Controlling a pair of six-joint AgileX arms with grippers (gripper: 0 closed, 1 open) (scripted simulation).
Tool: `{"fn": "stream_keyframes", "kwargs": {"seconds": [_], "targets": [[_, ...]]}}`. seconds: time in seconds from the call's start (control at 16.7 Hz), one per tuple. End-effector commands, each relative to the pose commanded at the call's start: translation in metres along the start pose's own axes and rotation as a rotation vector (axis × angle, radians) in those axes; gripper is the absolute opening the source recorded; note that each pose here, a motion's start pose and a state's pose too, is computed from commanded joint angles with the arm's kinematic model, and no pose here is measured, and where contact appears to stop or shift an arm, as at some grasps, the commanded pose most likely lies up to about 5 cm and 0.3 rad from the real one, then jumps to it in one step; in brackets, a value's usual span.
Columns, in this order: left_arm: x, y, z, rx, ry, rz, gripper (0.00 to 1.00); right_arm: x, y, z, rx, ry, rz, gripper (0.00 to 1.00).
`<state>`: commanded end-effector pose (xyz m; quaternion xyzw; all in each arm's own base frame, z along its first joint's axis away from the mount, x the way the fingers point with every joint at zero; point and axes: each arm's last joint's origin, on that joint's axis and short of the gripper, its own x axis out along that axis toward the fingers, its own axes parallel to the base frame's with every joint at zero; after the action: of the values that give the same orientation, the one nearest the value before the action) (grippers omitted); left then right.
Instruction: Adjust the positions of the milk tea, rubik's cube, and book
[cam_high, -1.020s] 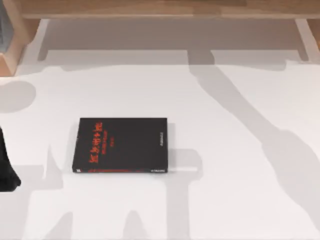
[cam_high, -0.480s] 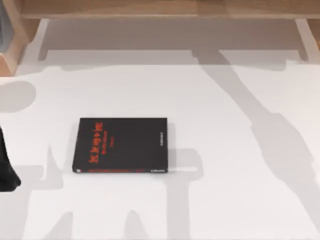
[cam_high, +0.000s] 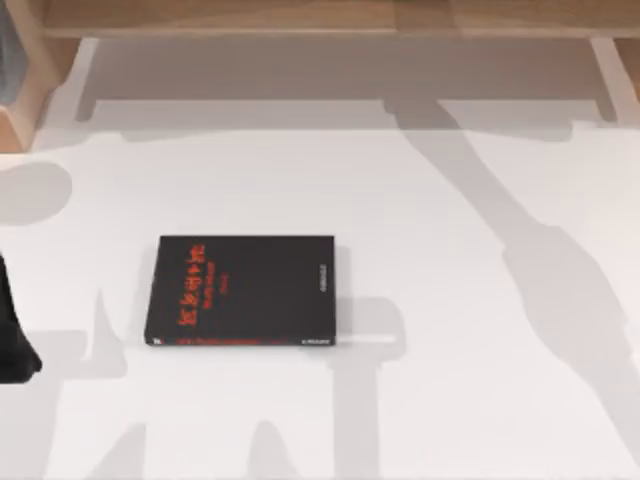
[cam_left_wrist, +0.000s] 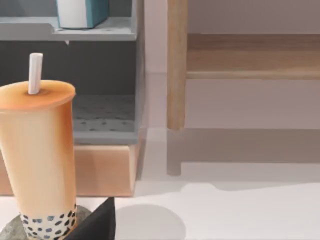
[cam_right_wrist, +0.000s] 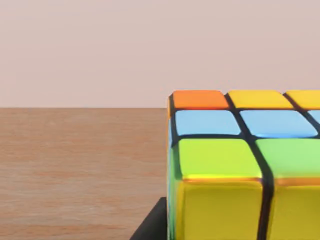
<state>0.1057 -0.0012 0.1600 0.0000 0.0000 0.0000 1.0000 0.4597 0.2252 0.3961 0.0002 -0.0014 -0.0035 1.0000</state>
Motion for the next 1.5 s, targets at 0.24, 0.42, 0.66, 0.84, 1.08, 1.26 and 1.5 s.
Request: {"fn": "stream_keyframes", "kwargs": {"seconds": [0.24, 0.42, 0.66, 0.84, 1.08, 1.26, 1.5], "targets": [[0.000, 0.000, 0.000, 0.000, 0.000, 0.000, 1.00, 0.000, 0.000, 0.000, 0.000, 0.000, 0.000, 0.68], [0.000, 0.000, 0.000, 0.000, 0.000, 0.000, 1.00, 0.000, 0.000, 0.000, 0.000, 0.000, 0.000, 0.90], [0.000, 0.000, 0.000, 0.000, 0.000, 0.000, 1.00, 0.000, 0.000, 0.000, 0.000, 0.000, 0.000, 1.00], [0.000, 0.000, 0.000, 0.000, 0.000, 0.000, 1.00, 0.000, 0.000, 0.000, 0.000, 0.000, 0.000, 1.00], [0.000, 0.000, 0.000, 0.000, -0.001, 0.000, 1.00, 0.000, 0.000, 0.000, 0.000, 0.000, 0.000, 1.00], [-0.006, 0.000, 0.004, 0.001, -0.016, 0.003, 1.00, 0.000, 0.000, 0.000, 0.000, 0.000, 0.000, 1.00], [-0.019, 0.001, 0.004, 0.001, -0.015, 0.003, 1.00, 0.000, 0.000, 0.000, 0.000, 0.000, 0.000, 1.00]]}}
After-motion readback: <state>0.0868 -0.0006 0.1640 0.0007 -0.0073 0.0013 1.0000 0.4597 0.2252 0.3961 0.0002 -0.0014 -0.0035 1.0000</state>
